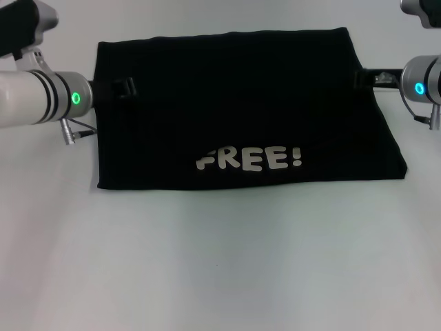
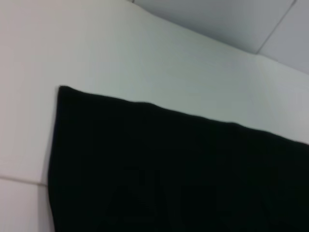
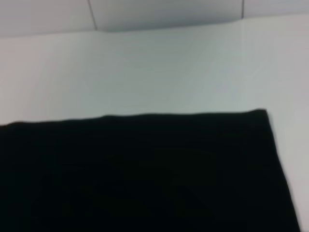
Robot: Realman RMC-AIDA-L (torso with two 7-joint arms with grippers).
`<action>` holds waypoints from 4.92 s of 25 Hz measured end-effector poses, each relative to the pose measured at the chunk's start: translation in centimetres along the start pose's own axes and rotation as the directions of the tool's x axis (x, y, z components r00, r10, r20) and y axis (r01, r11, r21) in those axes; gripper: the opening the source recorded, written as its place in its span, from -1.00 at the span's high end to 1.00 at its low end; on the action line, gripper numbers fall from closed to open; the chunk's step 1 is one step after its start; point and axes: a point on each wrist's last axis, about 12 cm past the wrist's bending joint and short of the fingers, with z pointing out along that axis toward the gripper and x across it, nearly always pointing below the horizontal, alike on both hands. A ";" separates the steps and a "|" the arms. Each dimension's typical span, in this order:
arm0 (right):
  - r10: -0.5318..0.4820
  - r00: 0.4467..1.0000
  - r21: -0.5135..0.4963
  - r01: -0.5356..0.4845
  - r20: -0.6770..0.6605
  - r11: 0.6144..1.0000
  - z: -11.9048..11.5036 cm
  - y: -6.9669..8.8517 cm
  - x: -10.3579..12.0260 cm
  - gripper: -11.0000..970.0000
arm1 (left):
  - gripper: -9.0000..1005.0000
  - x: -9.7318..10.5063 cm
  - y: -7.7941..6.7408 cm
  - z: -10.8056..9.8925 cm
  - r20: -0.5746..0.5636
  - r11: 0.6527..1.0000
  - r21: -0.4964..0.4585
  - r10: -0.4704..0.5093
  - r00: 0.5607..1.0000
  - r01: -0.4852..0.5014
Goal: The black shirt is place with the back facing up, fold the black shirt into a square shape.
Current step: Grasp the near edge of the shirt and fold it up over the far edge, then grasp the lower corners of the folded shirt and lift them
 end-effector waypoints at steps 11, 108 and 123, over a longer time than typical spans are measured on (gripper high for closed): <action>0.161 0.979 -0.154 -0.180 -0.128 0.972 -3.7 -1.9 -4.0 0.25 | 0.62 -2.0 1.2 -4.2 -0.237 0.974 0.190 -0.075 0.968 0.123; 0.210 0.906 -0.193 -0.295 -0.369 0.936 -9.5 -8.9 2.5 -0.44 | 0.98 3.2 4.9 -4.6 -0.329 0.976 0.140 -0.112 0.938 0.166; 0.190 0.941 -0.111 -0.228 -0.279 0.967 -5.6 -7.1 5.7 -0.44 | 0.98 3.1 4.9 -4.5 -0.316 0.976 0.140 -0.116 0.942 0.167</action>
